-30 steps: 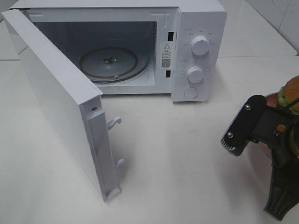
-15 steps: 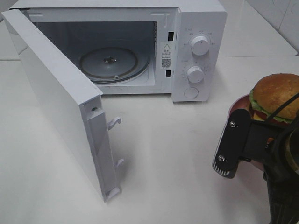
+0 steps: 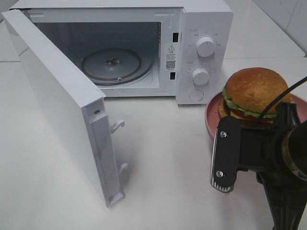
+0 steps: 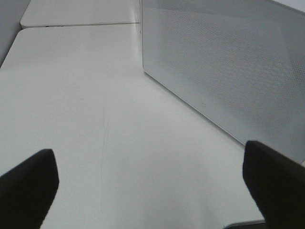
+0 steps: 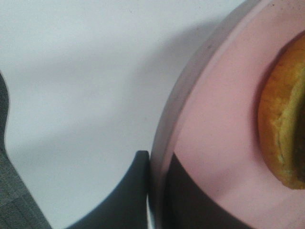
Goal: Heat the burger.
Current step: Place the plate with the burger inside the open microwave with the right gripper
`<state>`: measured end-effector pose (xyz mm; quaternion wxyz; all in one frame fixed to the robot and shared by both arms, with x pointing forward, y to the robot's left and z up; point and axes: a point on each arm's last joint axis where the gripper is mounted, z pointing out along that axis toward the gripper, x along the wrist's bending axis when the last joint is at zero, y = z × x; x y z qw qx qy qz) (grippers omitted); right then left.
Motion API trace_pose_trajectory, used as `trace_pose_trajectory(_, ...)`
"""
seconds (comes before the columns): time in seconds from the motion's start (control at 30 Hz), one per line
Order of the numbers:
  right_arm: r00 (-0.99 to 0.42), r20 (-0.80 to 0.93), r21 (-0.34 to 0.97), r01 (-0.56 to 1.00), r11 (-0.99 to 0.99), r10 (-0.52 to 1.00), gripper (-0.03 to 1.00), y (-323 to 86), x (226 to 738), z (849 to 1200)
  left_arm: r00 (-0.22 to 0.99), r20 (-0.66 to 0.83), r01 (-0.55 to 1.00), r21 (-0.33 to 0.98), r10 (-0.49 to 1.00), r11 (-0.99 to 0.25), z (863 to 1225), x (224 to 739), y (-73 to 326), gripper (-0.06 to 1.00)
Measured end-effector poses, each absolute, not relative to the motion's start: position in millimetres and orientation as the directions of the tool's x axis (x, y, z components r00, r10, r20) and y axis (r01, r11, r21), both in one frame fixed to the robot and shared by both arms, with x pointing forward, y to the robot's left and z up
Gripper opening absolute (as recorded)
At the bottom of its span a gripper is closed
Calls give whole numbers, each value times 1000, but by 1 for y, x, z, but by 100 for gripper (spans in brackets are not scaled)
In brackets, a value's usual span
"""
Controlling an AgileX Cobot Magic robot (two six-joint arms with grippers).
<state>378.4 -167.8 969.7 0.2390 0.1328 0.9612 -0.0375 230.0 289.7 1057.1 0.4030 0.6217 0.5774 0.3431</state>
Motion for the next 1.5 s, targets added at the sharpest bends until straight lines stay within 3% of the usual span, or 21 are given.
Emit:
trace_pose_trajectory(0.4, -870, -470, 3, 164, 986, 146, 4, -162, 380, 970, 98, -39, 441, 897, 994, -9, 1057, 230, 290, 97)
trace_pose_trajectory(0.67, -883, -467, -80, 0, 997, -37, 4, -162, 380, 970, 98, -39, 441, 897, 994, -9, 1057, 230, 290, 97)
trace_pose_trajectory(0.9, -882, -465, -92, -35, 995, -74, 4, -161, 380, 970, 98, -39, 441, 897, 994, -9, 1057, 230, 290, 97)
trace_pose_trajectory(1.2, -849, -470, -113, -215, 970, -243, 4, -155, 381, 970, 98, -39, 441, 898, 994, -8, 1057, 230, 290, 97)
trace_pose_trajectory(1.5, -811, -493, -88, -313, 946, -314, 4, -148, 382, 971, 98, -39, 441, 898, 994, -8, 1057, 230, 290, 97)
